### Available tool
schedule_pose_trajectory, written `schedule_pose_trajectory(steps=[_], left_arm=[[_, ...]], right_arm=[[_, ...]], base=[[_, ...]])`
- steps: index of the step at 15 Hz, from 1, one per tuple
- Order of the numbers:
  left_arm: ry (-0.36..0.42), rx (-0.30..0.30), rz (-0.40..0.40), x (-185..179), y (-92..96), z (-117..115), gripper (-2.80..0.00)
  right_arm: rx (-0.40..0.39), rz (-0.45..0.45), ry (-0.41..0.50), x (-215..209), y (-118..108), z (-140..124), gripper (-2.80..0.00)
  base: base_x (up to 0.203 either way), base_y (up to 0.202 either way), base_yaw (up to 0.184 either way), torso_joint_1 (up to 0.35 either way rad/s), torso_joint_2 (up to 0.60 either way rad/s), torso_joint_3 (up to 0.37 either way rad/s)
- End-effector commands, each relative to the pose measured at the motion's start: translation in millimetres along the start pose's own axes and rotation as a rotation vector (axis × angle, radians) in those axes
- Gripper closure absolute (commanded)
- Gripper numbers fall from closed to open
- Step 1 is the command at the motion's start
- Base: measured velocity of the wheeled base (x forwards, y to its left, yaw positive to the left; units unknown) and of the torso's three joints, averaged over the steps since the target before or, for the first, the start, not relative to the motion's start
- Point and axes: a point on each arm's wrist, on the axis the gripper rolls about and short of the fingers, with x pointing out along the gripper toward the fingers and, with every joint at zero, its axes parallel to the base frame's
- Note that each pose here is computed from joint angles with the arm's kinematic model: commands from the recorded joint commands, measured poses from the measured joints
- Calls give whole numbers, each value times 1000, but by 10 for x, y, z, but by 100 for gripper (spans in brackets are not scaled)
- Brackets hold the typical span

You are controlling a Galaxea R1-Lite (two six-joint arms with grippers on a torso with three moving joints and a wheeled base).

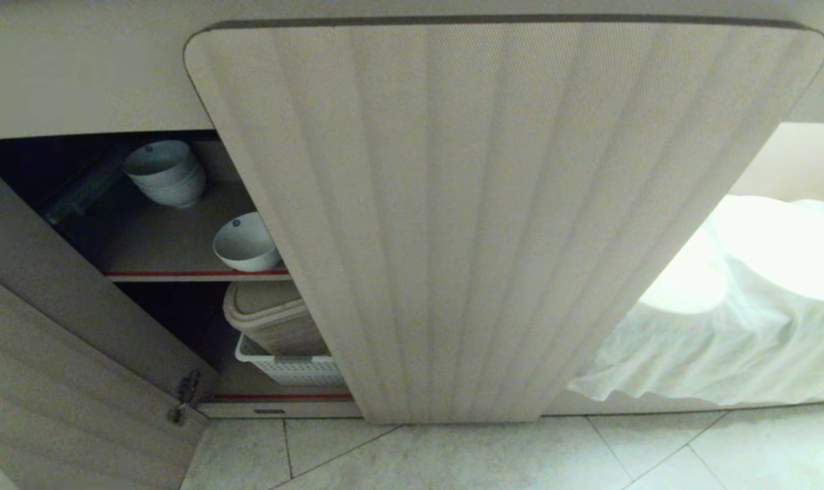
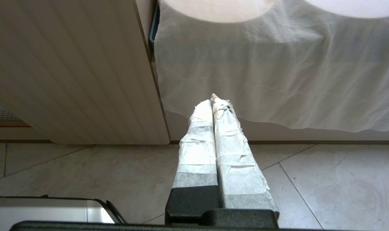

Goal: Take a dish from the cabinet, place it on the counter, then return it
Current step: Take the bowl from the cabinet

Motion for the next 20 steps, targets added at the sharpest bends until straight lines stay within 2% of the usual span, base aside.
schedule_pose_trajectory(steps=[1, 6, 9, 11, 13, 16, 20], left_arm=[[-2, -1, 0, 0, 0, 2, 0], [0, 12, -3, 0, -1, 1, 0], [-2, 60, -11, 0, -2, 2, 0], [-13, 141, -24, 0, -5, 12, 0], [-50, 184, -39, -1, -10, 47, 0], [-84, 184, -43, -33, -12, 146, 0], [-80, 131, -40, -65, -11, 209, 0]], right_arm=[[-1, 0, -1, 0, 0, 0, 0], [-1, 0, 0, 0, 0, 0, 0], [-1, 0, -1, 0, 0, 0, 0], [-1, 1, -1, 0, 0, 0, 0], [-1, 1, 0, 0, 0, 0, 0], [-1, 1, -1, 0, 0, 0, 0], [-1, 2, 0, 0, 0, 0, 0]], base=[[0, 0, 0, 0, 0, 0], [0, 0, 0, 0, 0, 0], [0, 0, 0, 0, 0, 0], [0, 0, 0, 0, 0, 0], [0, 0, 0, 0, 0, 0], [0, 0, 0, 0, 0, 0], [0, 0, 0, 0, 0, 0]])
